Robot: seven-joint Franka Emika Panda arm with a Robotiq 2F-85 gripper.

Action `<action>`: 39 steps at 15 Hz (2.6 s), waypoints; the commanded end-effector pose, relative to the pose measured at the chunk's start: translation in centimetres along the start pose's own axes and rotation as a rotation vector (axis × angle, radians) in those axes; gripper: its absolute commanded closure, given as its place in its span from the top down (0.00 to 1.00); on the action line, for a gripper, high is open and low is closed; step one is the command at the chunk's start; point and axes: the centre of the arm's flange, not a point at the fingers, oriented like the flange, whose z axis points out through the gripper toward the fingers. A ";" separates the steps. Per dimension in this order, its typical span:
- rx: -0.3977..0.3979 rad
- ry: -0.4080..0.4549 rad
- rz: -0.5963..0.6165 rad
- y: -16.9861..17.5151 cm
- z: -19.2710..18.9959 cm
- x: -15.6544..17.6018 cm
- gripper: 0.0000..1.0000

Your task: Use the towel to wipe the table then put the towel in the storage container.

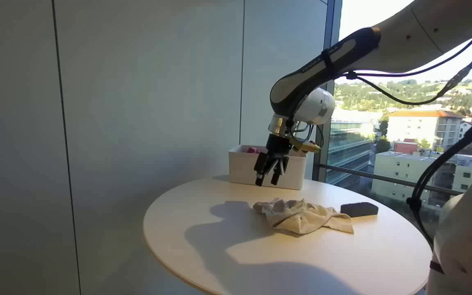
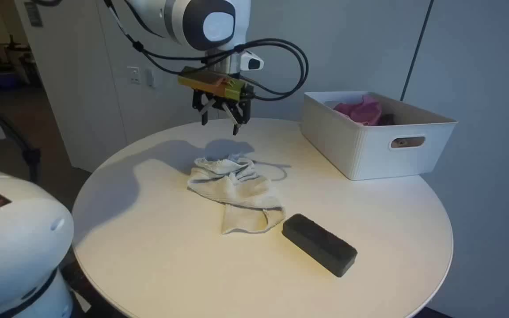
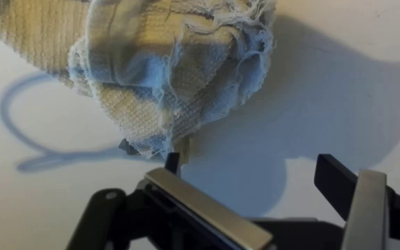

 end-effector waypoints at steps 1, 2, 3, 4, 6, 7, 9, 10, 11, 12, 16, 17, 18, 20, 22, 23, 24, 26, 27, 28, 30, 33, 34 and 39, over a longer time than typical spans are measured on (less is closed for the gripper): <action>-0.001 0.004 0.000 0.0 -0.2 0.1 1.00; -0.003 0.009 -0.001 0.0 -0.4 0.3 1.00; -0.003 0.013 -0.002 0.0 -0.6 0.3 1.00; -0.004 0.015 -0.002 0.0 -0.7 0.4 1.00; -0.004 0.015 -0.002 0.0 -0.7 0.4 1.00; -0.004 0.015 -0.002 0.0 -0.7 0.4 1.00; -0.014 0.013 0.009 0.1 -0.4 0.0 1.00; -0.024 0.009 0.032 0.3 -0.1 -0.7 1.00; -0.038 -0.003 0.050 0.6 0.5 -1.4 1.00; -0.040 -0.029 0.065 0.9 1.4 -2.4 1.00; -0.118 -0.117 0.138 2.9 6.2 -5.9 1.00; -0.133 -0.147 0.145 3.2 7.6 -6.7 1.00; -0.144 -0.173 0.146 3.6 8.7 -7.4 1.00; -0.146 -0.173 0.137 3.8 10.5 -8.3 0.73; -0.163 -0.157 0.118 3.7 11.0 -8.3 0.59; -0.159 -0.153 0.111 3.5 11.2 -8.3 0.53; -0.159 -0.151 0.104 3.4 11.5 -8.3 0.47; -0.132 -0.156 0.078 3.3 12.1 -8.0 0.34; -0.125 -0.158 0.069 3.4 12.5 -7.4 0.26; -0.132 -0.156 0.050 3.5 12.8 -6.4 0.20; -0.118 -0.164 0.011 3.6 12.9 -4.5 0.09; -0.123 -0.135 -0.057 3.6 12.4 -0.9 0.08; -0.134 -0.122 -0.079 3.4 12.3 0.2 0.08; -0.170 -0.090 -0.145 3.3 12.4 6.0 0.10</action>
